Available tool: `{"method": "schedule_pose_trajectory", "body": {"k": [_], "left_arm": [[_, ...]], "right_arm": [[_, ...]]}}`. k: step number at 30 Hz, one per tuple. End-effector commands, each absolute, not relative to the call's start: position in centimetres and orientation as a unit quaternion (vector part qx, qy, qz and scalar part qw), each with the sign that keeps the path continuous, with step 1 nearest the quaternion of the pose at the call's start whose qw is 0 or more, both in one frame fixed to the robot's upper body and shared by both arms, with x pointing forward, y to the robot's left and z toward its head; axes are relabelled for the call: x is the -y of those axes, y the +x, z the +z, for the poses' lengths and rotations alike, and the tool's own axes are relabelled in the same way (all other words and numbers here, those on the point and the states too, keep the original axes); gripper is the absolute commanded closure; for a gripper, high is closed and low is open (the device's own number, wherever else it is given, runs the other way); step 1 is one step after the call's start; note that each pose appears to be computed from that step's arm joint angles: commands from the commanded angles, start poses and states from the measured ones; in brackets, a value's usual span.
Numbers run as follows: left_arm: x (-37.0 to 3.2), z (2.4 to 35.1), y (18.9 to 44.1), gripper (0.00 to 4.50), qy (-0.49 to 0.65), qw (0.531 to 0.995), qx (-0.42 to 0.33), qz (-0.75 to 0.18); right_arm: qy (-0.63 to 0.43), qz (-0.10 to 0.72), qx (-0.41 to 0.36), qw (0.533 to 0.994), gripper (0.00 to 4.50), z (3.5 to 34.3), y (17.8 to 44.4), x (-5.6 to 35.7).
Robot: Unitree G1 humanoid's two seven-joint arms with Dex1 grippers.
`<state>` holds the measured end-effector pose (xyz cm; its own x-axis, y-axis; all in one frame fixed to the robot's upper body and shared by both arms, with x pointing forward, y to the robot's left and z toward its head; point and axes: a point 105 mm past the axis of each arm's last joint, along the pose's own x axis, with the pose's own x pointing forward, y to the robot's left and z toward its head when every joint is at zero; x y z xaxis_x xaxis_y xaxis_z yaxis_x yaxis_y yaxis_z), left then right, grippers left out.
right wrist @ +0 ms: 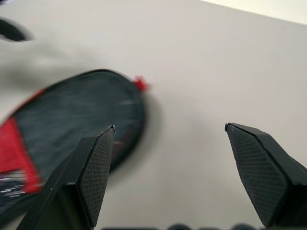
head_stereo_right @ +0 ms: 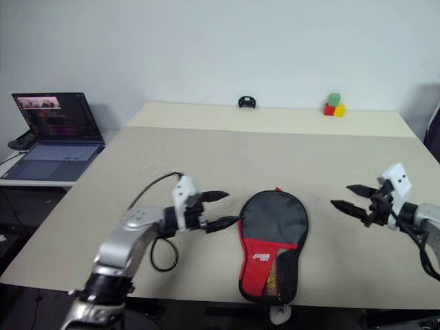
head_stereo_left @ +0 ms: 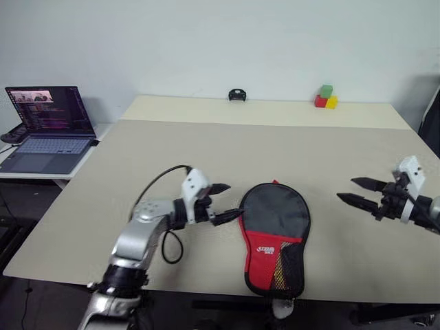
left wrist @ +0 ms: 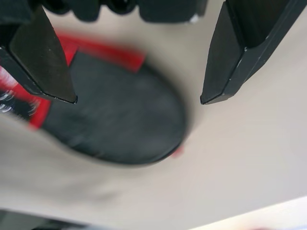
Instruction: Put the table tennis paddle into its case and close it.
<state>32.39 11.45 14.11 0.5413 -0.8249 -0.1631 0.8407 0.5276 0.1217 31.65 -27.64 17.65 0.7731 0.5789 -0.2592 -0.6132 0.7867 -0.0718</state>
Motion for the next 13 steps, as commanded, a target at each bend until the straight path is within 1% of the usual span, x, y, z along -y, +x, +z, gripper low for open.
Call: {"method": "schedule_pose_trajectory", "body": {"k": [1, 3, 7, 13], "left_arm": [[-13.5, 16.1, 31.7, 0.0, 0.12, 0.89, -0.015, -0.44], [-14.2, 16.1, 31.9, 0.0, 0.138, 0.896, -0.022, -0.421], [-15.3, 15.9, 32.3, 0.0, 0.157, 0.899, -0.035, -0.406], [-14.8, 15.8, 32.6, 0.0, 0.152, 0.902, -0.036, -0.403]], "right_arm": [[-0.105, 0.302, -0.092, 0.943, 0.5, 19.3, 32.4, 28.9], [-0.11, 0.293, -0.094, 0.945, 0.5, 19.6, 32.8, 29.8], [-0.112, 0.31, -0.098, 0.939, 0.5, 19.8, 32.8, 29.0], [-0.11, 0.32, -0.12, 0.933, 0.5, 19.3, 32.6, 28.8]]}}
